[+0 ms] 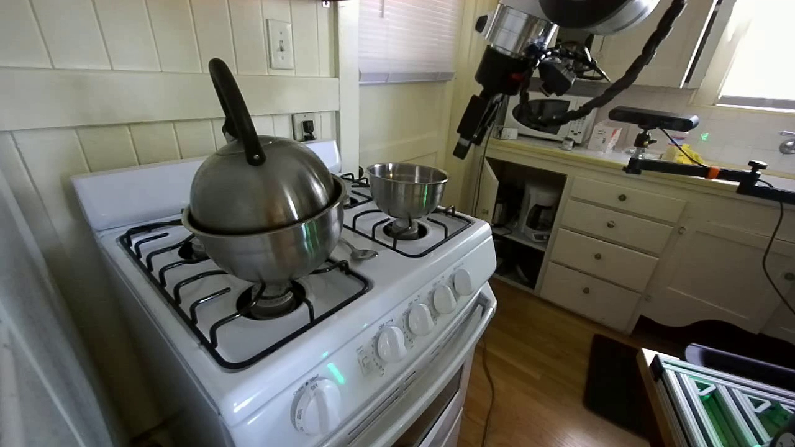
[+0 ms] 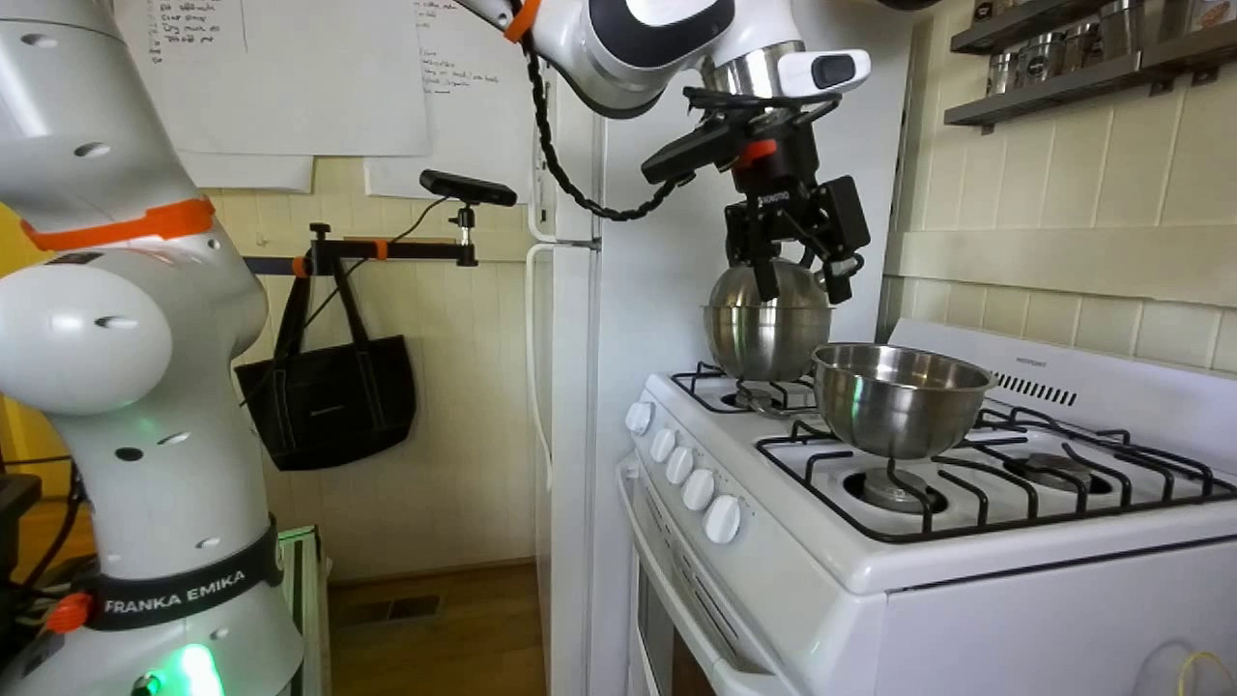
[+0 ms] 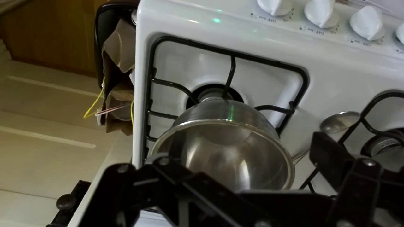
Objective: Move the silver bowl forward, then place the spoon inside it
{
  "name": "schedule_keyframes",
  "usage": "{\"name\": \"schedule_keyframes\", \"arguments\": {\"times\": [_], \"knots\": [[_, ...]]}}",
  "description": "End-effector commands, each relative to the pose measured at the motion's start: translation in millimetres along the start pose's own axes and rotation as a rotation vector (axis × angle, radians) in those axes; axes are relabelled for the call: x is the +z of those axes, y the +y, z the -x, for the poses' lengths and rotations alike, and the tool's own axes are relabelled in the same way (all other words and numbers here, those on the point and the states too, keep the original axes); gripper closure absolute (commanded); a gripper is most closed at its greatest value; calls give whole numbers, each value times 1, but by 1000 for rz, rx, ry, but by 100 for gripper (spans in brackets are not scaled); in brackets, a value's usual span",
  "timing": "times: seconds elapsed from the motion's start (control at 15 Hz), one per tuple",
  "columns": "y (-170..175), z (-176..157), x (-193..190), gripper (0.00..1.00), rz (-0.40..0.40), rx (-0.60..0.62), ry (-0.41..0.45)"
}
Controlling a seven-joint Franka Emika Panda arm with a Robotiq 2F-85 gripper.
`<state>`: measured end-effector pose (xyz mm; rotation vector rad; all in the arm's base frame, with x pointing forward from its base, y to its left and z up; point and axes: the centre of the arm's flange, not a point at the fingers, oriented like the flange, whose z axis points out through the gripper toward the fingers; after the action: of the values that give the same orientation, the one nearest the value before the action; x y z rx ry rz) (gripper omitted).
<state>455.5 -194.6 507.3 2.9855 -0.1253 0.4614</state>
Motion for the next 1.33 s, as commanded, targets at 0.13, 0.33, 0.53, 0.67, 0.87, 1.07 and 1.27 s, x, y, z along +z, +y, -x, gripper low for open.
{"name": "schedule_keyframes", "arguments": {"times": [0.13,0.33,0.53,0.67,0.87,1.07,1.27], "knots": [[3,-11,-7,0,24,-29,115],[5,-33,-20,0,44,-165,255],[-7,-41,-4,0,-45,-248,301],[-15,-43,8,0,-109,-302,294],[-17,-45,24,0,-137,-349,289],[-14,-43,37,0,-133,-366,271],[-26,-40,38,0,-67,-420,233]]}}
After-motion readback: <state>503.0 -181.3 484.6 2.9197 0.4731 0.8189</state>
